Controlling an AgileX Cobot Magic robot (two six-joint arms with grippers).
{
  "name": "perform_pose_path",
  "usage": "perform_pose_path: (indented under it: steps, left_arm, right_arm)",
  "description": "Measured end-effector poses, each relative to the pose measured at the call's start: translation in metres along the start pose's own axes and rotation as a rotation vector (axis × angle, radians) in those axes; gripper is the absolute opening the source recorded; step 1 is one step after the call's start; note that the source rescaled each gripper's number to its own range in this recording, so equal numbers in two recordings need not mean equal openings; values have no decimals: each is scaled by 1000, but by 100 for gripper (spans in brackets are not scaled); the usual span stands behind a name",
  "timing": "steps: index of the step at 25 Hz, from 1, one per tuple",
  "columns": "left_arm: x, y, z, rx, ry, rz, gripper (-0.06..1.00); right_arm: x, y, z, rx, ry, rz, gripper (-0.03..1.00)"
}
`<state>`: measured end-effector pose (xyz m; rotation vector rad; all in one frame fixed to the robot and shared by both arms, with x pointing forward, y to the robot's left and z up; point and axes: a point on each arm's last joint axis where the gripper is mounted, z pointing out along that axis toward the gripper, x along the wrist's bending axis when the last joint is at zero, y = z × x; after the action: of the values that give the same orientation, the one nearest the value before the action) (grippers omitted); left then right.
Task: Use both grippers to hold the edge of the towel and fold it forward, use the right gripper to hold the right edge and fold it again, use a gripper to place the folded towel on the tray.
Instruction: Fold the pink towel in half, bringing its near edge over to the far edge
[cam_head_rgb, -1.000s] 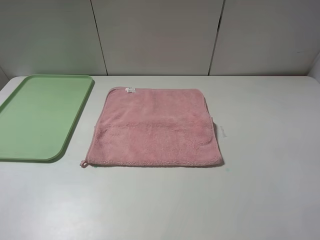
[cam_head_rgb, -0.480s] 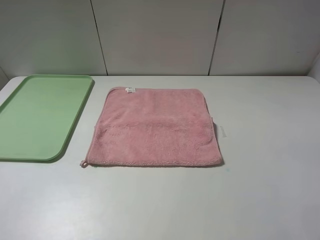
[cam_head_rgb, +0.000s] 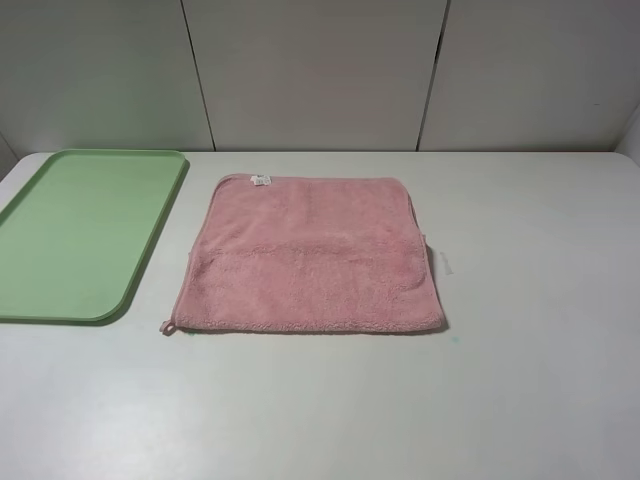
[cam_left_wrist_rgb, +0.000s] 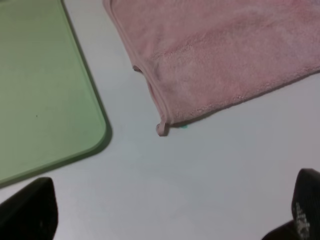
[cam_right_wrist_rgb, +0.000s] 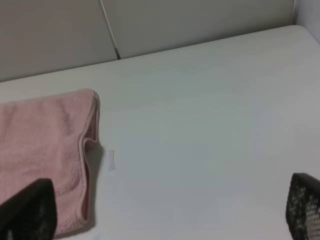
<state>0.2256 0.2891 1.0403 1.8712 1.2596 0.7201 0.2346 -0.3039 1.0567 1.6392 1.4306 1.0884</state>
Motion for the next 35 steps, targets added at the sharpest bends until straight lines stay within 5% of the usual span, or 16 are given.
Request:
perform_pose_path:
  steps: [16, 22, 35]
  left_arm:
    - [2, 8, 3, 46, -9, 2, 92]
    - [7, 40, 10, 141, -35, 118, 92]
    - [20, 99, 38, 289, -118, 346, 92]
  right_arm:
    - [6, 28, -17, -50, 21, -155, 100]
    - [14, 60, -6, 23, 31, -280, 100]
    - [36, 78, 43, 176, 237, -624, 100]
